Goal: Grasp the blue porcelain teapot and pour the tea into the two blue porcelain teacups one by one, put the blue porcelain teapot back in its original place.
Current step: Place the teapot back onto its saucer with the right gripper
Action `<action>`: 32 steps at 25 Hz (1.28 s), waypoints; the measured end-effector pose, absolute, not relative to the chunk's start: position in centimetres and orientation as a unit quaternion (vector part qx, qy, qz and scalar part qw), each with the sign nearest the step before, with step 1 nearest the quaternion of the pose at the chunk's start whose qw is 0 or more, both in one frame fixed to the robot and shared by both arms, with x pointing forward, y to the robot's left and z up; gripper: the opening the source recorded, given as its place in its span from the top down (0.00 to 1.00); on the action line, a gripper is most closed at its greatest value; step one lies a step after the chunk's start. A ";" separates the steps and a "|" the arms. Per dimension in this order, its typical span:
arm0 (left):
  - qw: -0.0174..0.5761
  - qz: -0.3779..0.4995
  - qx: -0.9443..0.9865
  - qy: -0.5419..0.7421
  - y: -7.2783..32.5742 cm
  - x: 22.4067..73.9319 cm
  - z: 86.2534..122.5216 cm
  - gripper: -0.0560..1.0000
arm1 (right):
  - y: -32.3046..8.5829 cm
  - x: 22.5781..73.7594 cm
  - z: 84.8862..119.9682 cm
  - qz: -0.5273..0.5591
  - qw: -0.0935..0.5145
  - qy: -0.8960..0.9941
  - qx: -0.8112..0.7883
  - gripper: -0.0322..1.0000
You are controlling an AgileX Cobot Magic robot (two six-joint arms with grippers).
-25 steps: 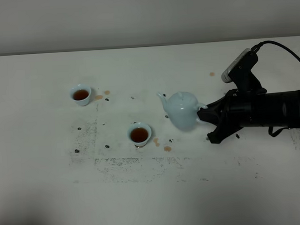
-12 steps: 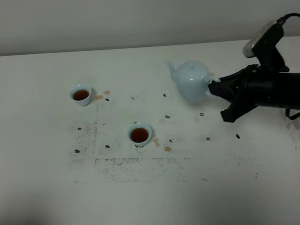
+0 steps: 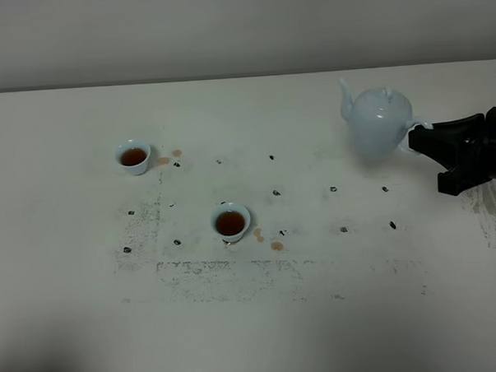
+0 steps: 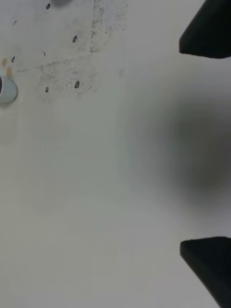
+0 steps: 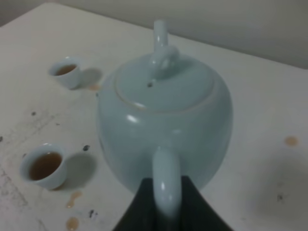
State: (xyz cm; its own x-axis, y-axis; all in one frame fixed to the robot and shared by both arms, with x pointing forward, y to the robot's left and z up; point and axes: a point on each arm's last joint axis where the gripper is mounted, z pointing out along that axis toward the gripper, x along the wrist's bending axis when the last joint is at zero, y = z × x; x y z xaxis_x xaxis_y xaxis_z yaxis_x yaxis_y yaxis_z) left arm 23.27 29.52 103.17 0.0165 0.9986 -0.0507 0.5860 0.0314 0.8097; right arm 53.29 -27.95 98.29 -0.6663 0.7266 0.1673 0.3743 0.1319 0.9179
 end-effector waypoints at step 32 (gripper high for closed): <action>0.340 0.303 0.626 0.632 29.5 23.3 103.2 0.26 | -27.1 54.2 102.5 0.577 0.135 0.719 0.364 0.93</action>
State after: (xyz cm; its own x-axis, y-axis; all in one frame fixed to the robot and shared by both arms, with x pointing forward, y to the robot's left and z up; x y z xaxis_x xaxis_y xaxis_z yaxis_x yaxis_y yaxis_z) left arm 23.27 29.52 103.17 0.0165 0.9986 -0.0507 0.5860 0.0314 0.8097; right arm 54.21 -27.07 102.55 -0.6985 0.6792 0.2253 0.3672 0.0700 0.9275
